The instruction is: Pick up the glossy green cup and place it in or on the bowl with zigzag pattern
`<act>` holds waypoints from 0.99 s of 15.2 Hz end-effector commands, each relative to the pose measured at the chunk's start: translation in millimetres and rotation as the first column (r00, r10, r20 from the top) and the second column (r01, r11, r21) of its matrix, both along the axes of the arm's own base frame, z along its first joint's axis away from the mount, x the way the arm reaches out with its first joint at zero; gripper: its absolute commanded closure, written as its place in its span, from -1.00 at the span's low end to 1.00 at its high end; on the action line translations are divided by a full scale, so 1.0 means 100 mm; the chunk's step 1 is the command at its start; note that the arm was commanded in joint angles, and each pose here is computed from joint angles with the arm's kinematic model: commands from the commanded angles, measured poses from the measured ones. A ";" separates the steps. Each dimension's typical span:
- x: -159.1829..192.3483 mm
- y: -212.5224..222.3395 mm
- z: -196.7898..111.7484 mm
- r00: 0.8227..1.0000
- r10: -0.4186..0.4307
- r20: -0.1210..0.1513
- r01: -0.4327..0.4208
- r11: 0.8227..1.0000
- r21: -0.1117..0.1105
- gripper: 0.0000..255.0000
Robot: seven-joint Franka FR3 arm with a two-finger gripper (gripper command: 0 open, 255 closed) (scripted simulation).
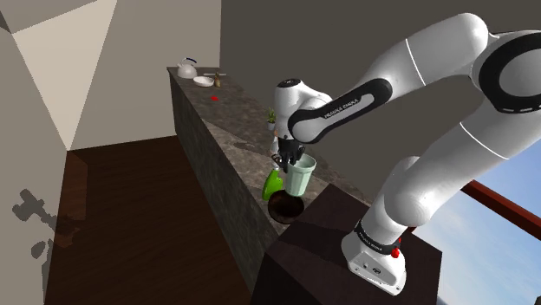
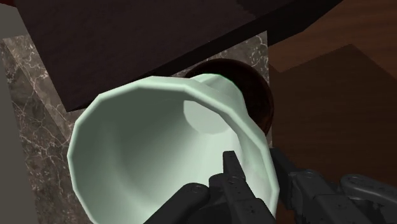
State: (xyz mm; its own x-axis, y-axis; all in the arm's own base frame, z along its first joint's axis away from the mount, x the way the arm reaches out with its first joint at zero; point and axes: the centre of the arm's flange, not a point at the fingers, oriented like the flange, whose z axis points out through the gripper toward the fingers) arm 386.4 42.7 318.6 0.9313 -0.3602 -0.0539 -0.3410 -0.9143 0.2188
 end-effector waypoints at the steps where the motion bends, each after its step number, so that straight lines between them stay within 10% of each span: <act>1: 0.00 0.01 -0.10 1.000 0.000 0.001 0.000 1.000 0.000 1.00; 15: 0.00 0.01 -0.84 1.000 0.000 0.001 0.000 1.000 0.000 1.00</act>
